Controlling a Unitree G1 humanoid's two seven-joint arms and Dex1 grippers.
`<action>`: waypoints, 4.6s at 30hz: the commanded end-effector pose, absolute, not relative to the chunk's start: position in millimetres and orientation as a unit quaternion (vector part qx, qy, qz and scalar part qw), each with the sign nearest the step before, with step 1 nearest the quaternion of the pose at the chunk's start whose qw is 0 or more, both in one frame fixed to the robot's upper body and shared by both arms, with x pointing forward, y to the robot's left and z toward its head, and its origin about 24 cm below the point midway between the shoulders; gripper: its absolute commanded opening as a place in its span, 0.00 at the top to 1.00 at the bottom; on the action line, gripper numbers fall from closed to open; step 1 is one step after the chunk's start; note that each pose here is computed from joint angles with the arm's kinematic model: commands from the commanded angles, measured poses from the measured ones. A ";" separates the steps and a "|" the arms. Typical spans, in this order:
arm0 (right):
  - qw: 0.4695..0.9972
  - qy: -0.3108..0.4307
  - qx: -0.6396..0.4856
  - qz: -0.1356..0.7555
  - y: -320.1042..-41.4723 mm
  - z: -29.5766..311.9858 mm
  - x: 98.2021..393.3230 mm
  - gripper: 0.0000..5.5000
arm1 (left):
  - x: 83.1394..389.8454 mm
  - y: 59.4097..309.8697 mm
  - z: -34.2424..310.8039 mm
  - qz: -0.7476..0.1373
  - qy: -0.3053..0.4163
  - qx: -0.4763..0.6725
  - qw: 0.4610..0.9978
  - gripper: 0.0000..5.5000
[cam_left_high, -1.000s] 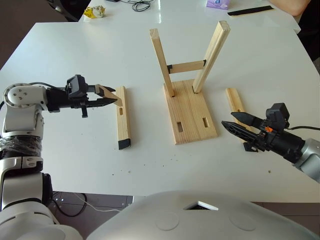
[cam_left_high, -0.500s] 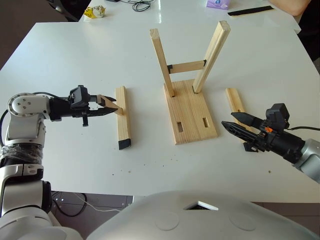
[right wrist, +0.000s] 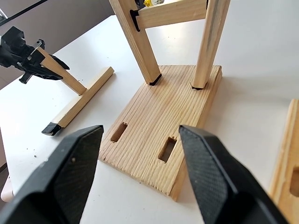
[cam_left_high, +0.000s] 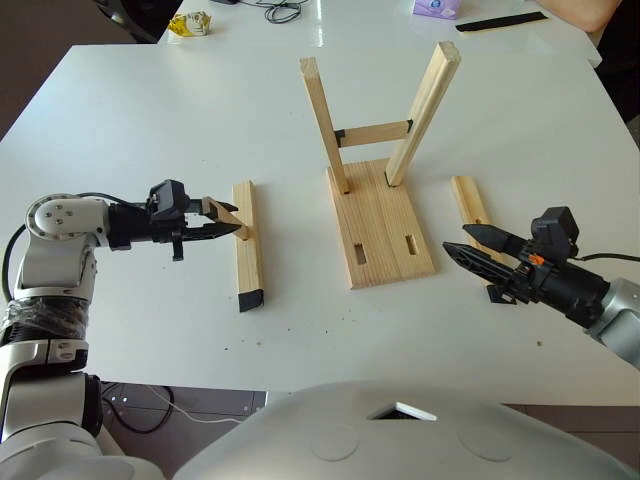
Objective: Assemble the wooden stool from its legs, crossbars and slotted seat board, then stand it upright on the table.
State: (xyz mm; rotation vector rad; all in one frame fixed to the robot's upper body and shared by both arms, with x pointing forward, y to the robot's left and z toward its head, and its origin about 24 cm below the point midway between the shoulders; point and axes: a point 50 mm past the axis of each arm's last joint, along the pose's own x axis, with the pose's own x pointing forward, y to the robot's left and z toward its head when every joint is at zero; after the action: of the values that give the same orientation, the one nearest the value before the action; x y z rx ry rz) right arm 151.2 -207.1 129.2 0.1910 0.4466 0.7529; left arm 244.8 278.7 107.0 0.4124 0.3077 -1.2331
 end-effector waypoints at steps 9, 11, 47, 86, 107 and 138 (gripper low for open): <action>0.900 0.223 0.075 0.368 -209.1 133.1 154.3 0.46 | 244.9 266.7 105.0 -0.526 0.181 0.192 0.808 0.76; 0.899 0.225 0.072 0.370 -209.7 133.2 155.2 0.46 | 241.4 265.6 102.6 -0.531 0.179 0.198 0.804 0.76; 0.884 0.237 0.052 0.400 -202.1 127.6 165.7 0.46 | 233.6 262.8 60.9 -0.506 0.252 0.146 0.812 0.26; 0.883 0.222 0.024 0.412 -209.4 134.9 177.5 0.46 | 234.8 217.5 175.6 -0.534 -0.023 0.026 0.845 0.38; 0.877 0.220 0.026 0.427 -202.4 135.8 177.8 0.46 | 249.9 221.1 216.1 -0.527 -0.072 -0.029 0.846 0.38; 0.892 0.210 0.046 0.397 -195.3 135.8 150.0 0.46 | 218.0 275.8 218.3 -0.542 0.110 -0.043 0.832 0.38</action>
State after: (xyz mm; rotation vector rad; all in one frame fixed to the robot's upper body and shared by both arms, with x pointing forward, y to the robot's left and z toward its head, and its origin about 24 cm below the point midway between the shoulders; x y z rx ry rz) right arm 158.5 -193.9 131.8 0.0872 0.4620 0.8582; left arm 248.9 264.9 227.1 -0.1476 -0.0178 -0.9950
